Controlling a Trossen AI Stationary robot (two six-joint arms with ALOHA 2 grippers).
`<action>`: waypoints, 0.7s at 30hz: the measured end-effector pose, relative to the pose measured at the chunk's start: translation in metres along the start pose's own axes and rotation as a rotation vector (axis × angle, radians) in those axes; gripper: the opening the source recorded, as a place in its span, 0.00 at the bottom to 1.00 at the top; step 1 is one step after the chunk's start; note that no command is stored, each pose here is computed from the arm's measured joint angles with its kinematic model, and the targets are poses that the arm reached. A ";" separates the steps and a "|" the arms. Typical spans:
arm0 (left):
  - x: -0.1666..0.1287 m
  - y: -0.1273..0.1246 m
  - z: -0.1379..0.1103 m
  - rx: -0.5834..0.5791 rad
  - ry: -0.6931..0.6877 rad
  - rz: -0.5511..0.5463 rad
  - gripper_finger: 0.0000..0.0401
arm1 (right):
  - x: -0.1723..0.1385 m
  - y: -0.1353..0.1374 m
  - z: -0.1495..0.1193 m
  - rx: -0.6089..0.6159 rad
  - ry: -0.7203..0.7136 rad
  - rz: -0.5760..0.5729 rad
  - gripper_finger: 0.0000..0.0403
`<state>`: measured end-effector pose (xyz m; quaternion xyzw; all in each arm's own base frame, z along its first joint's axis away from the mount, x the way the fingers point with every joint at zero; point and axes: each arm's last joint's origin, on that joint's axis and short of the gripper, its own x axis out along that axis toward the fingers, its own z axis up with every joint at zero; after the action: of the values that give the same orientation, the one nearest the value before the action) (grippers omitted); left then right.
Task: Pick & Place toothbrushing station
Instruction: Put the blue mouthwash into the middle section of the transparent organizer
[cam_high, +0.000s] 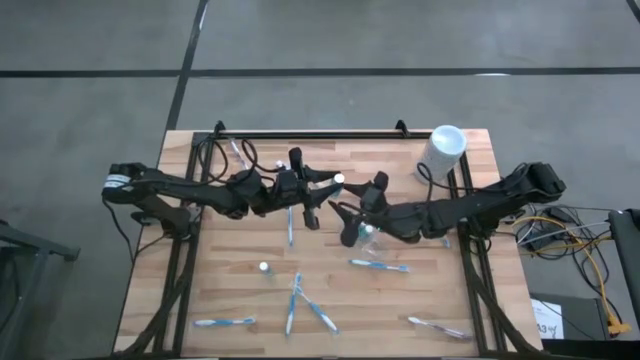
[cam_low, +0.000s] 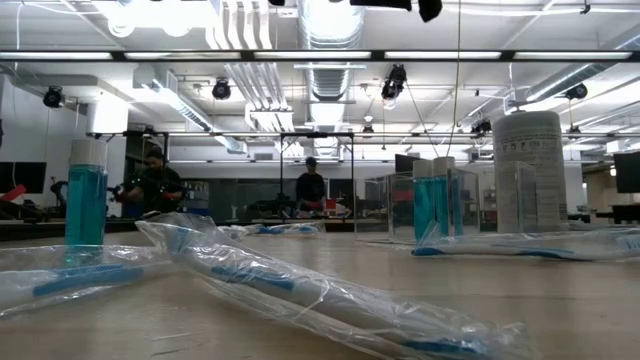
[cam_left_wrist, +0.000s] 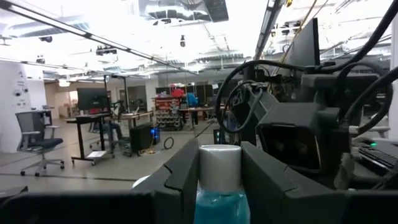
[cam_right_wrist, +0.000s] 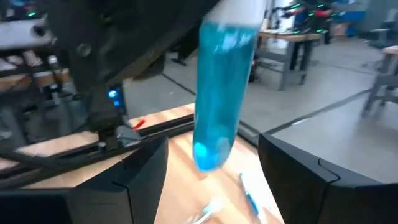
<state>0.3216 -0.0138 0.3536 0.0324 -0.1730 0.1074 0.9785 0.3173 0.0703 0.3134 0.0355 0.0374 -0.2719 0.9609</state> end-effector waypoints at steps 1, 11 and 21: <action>0.000 0.000 0.000 -0.001 -0.002 0.000 0.26 | 0.001 0.001 0.002 -0.002 -0.005 -0.020 0.60; 0.000 0.000 0.000 -0.005 -0.006 0.000 0.26 | 0.010 0.009 0.006 -0.081 0.040 -0.106 0.60; 0.000 0.000 0.001 -0.016 -0.008 0.001 0.26 | 0.008 0.007 0.011 -0.036 0.029 -0.140 0.46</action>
<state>0.3212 -0.0135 0.3542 0.0248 -0.1781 0.1066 0.9779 0.3280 0.0709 0.3237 0.0193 0.0588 -0.3370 0.9395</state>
